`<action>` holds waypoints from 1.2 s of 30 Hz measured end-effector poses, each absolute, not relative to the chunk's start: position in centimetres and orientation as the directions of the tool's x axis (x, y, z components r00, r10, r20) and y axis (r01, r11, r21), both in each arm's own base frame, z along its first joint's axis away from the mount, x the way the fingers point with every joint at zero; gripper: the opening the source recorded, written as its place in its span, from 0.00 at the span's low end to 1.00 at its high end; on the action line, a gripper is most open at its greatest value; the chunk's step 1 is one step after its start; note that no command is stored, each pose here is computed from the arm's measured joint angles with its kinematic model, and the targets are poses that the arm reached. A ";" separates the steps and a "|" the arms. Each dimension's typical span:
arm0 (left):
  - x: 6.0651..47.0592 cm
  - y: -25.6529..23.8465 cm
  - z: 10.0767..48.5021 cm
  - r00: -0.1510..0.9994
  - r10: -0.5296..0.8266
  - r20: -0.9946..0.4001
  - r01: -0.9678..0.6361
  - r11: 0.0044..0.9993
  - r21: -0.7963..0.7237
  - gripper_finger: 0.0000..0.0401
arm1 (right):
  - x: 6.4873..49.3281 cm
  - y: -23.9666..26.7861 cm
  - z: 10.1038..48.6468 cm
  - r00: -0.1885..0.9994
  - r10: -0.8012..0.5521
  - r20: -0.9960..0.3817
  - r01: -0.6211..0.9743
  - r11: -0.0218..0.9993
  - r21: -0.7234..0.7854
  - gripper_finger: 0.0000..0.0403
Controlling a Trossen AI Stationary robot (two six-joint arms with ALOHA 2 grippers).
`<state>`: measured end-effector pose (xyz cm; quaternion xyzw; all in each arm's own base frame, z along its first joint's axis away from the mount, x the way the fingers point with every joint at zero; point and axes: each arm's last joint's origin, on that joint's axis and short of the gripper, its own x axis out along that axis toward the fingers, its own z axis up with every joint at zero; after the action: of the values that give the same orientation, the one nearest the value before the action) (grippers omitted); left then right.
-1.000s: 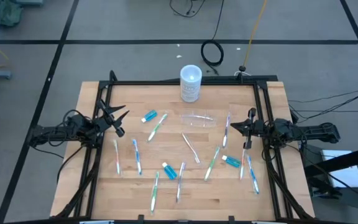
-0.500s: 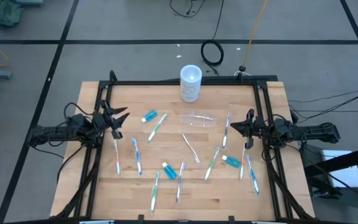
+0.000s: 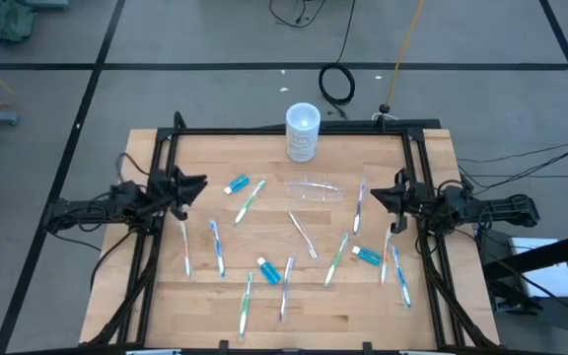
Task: Pick & Place toothbrushing station
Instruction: Put the top green toothbrush into the transparent organizer
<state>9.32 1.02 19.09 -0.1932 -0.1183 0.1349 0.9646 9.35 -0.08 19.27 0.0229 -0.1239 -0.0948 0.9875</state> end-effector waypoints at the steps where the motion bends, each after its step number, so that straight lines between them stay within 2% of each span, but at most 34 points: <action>1: 9.4 1.0 18.6 0.950 0.284 0.129 -0.204 0.878 -0.433 0.32 | 9.4 -0.1 19.2 0.953 -0.192 0.234 0.184 0.981 0.054 0.01; 4: 9.6 0.9 17.3 0.968 0.251 -0.009 -0.215 0.811 -0.544 0.32 | 9.4 -0.1 19.0 0.958 -0.191 0.216 0.199 0.980 -0.018 0.01; 6: 9.9 0.8 17.2 0.974 0.225 -0.027 -0.198 0.785 -0.587 0.32 | 9.4 -0.1 18.9 0.961 -0.190 0.201 0.202 0.979 -0.040 0.01; 9: 10.3 0.4 17.1 0.983 0.177 -0.044 -0.170 0.799 -0.577 0.32 | 9.5 -0.1 18.8 0.964 -0.190 0.188 0.201 0.979 -0.042 0.01; 13: 11.0 -0.2 17.4 0.991 0.133 -0.016 -0.119 0.825 -0.552 0.32 | 9.5 -0.1 18.6 0.966 -0.189 0.174 0.197 0.980 -0.029 0.01; 19: 11.9 -1.2 18.7 0.991 0.082 0.104 -0.028 0.897 -0.441 0.32 | 9.5 -0.1 18.6 0.967 -0.189 0.171 0.196 0.980 -0.025 0.01; 22: 12.3 -1.5 19.9 0.992 0.082 0.096 -0.035 0.908 -0.417 0.32 | 9.5 -0.1 18.6 0.967 -0.189 0.171 0.201 0.978 -0.056 0.01; 28: 14.1 -2.6 22.5 0.994 0.090 -0.062 -0.106 0.927 -0.359 0.32 | 9.5 -0.1 18.6 0.967 -0.189 0.171 0.215 0.965 -0.151 0.01; 36: 18.0 -4.0 23.7 0.927 0.243 -0.286 -0.305 0.932 -0.194 0.32 | 9.5 -0.1 18.6 0.967 -0.189 0.171 0.218 0.960 -0.174 0.01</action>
<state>18.03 -4.00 23.68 -0.1185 0.1297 0.1405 0.9744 9.50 -0.06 18.59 -0.0961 -0.0767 -0.1031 0.9870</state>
